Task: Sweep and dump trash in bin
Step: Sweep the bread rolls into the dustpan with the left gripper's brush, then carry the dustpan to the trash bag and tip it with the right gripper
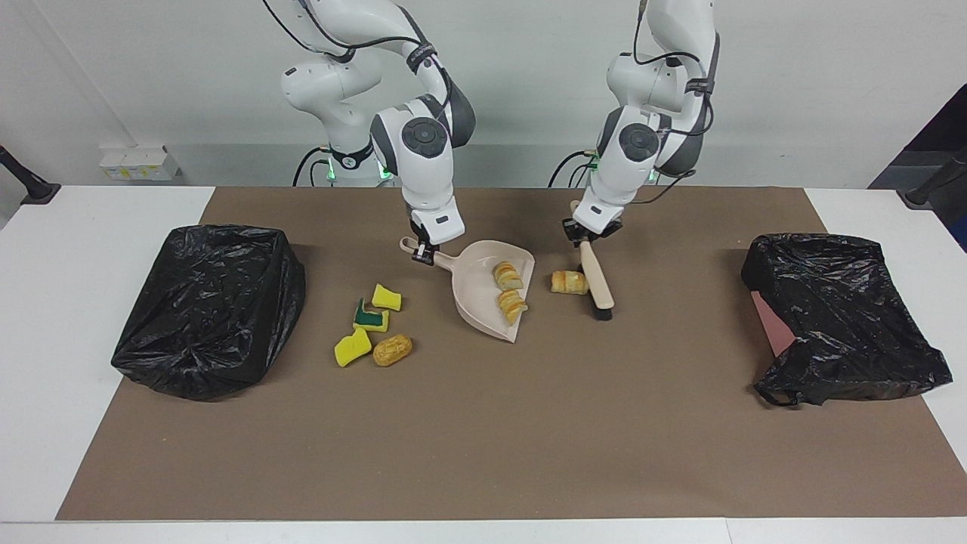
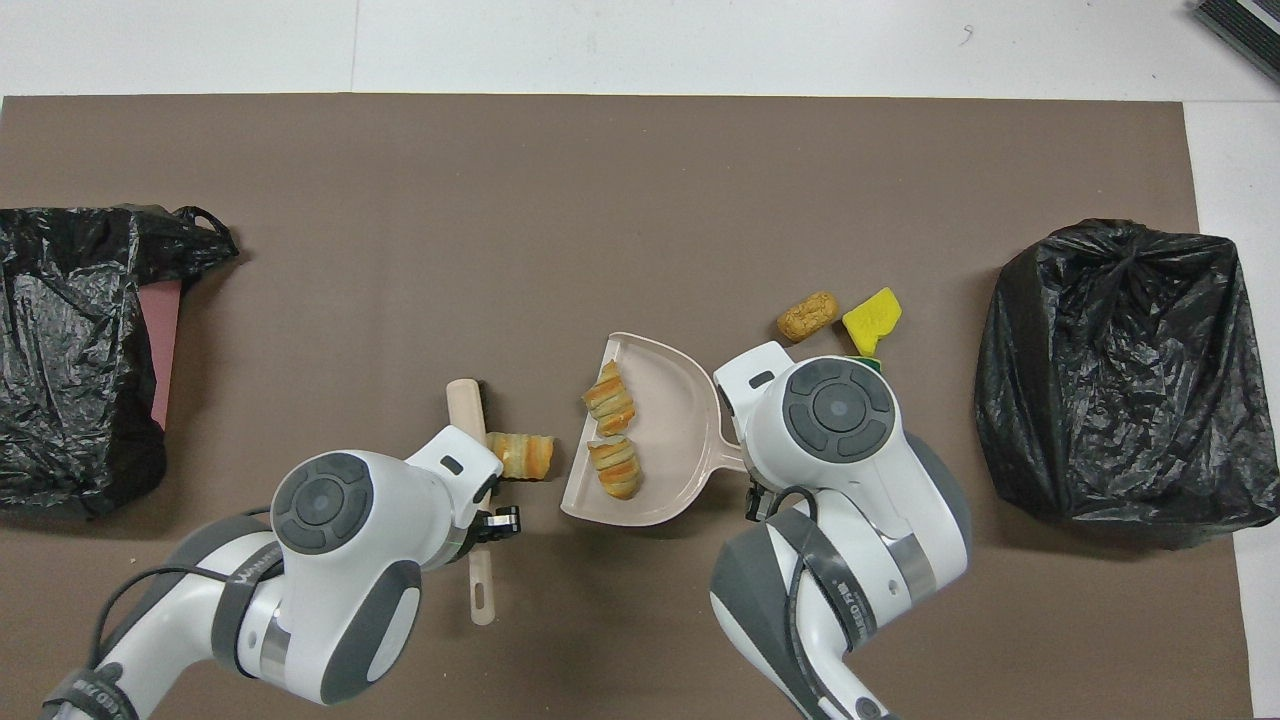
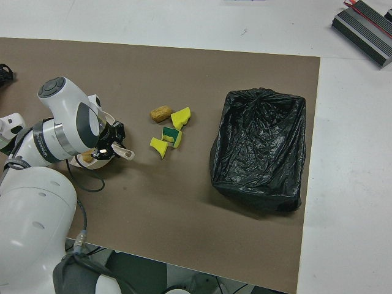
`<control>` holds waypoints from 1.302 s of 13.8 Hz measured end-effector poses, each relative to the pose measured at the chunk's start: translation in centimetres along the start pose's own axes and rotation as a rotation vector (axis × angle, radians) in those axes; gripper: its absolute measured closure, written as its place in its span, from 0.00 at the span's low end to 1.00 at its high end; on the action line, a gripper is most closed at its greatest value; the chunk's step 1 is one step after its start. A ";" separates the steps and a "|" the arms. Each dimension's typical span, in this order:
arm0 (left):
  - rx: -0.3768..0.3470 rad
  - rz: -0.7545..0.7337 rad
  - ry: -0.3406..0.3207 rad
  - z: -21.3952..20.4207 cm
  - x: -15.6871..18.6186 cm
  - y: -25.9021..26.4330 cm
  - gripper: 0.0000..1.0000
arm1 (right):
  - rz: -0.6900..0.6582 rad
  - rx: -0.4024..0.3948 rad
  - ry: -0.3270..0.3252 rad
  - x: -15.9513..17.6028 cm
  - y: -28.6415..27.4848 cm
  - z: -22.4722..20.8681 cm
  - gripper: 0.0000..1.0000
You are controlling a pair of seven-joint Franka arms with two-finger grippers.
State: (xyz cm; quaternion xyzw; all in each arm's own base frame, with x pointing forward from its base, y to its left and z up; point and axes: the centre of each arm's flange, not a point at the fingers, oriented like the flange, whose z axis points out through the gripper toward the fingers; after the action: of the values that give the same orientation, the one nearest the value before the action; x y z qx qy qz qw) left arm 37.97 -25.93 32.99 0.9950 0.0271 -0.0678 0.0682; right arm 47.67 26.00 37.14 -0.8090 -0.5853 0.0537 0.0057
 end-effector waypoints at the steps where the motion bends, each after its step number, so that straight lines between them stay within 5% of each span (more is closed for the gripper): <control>1: -0.031 0.016 0.008 0.2 -0.9 1.7 0.74 | 0.000 0.000 0.000 0.0 0.0 0.0 0.69; 5: -0.089 0.090 0.017 1.1 -4.4 6.8 0.74 | 0.000 0.001 -0.001 0.0 0.0 0.0 0.69; 9: -0.109 0.091 0.033 0.1 -3.8 7.7 0.74 | 0.000 0.001 -0.001 0.0 0.0 0.1 0.69; 18: -0.059 -0.037 0.034 -9.0 2.5 -1.4 0.74 | 0.070 -0.026 0.043 -3.0 2.2 -3.3 0.69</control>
State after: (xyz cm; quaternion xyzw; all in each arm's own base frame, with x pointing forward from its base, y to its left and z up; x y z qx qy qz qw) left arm 41.51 -23.14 41.34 0.9929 0.0485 -0.0511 0.0959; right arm 49.15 22.68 40.53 -0.8299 -0.5571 0.0289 0.0060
